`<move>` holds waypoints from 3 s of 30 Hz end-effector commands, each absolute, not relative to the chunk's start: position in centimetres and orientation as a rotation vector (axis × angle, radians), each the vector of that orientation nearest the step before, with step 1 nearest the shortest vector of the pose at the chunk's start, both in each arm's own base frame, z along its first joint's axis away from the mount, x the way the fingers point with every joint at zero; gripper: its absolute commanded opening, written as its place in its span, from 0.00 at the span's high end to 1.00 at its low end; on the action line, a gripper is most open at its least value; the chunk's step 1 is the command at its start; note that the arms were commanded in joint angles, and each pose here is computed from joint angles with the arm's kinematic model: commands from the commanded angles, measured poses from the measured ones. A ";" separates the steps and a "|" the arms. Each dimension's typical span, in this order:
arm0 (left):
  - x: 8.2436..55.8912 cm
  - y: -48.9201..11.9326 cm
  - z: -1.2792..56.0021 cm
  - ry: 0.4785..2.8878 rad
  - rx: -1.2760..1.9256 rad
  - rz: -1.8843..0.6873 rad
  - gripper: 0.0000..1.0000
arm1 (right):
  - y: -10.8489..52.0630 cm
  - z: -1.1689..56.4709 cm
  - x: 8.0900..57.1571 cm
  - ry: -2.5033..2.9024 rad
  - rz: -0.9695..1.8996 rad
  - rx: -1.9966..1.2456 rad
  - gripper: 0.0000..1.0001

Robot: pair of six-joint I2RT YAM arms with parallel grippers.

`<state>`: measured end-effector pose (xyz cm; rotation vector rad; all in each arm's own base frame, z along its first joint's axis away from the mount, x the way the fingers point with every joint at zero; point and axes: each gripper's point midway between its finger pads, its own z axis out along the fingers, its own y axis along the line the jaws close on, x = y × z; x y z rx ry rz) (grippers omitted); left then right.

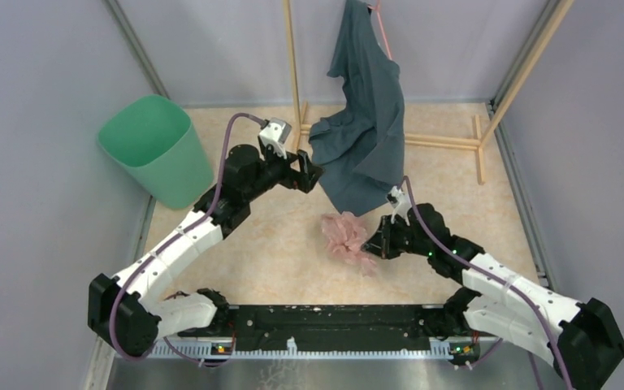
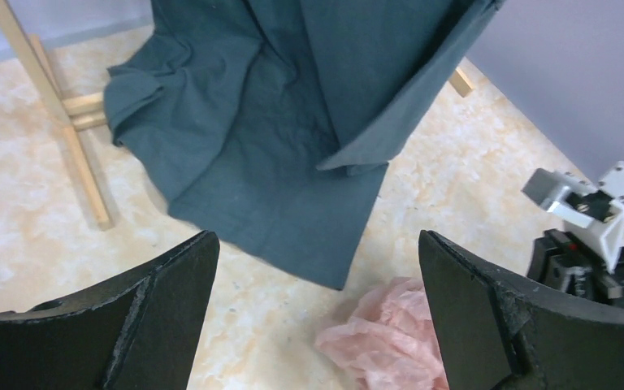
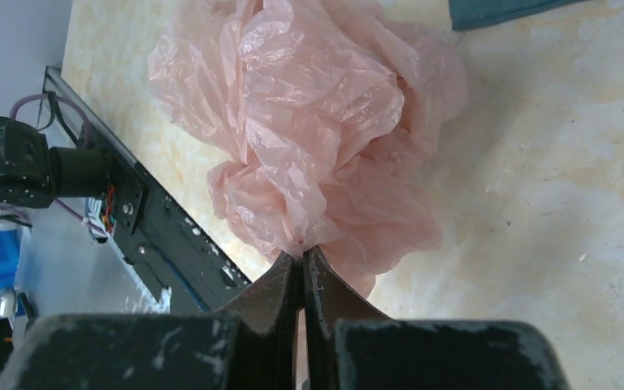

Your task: Put the trash bags into the trash bin

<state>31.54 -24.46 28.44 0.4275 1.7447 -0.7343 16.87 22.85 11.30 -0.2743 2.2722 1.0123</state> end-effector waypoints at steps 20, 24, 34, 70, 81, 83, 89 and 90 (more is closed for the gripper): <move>19.0 -30.5 13.8 2.321 0.056 -1.270 0.15 | 25.3 11.5 15.4 2.143 1.121 -0.499 1.00; 19.8 -31.6 12.4 2.389 0.024 -1.189 0.27 | 25.1 11.3 15.0 2.143 1.131 -0.523 1.00; 20.7 -29.3 13.9 2.308 -0.041 -1.062 0.81 | 24.5 10.7 13.4 2.193 1.194 -0.450 1.00; 17.1 -27.4 24.9 2.121 0.091 -1.242 1.00 | 23.5 11.7 13.2 2.244 1.203 -0.246 0.16; 18.1 -27.5 25.5 2.107 -0.061 -1.275 1.00 | 27.2 11.9 11.3 2.175 1.323 -0.209 0.13; 18.1 -27.6 25.5 2.106 -0.068 -1.283 1.00 | 27.1 10.8 12.0 2.225 1.240 -0.162 0.15; 18.3 -26.3 25.4 2.100 -0.111 -1.223 1.00 | 26.9 10.4 12.5 2.258 1.154 -0.194 0.82; 18.5 -25.6 25.4 2.098 -0.125 -1.183 1.00 | 26.6 10.6 12.4 2.259 1.149 -0.190 0.96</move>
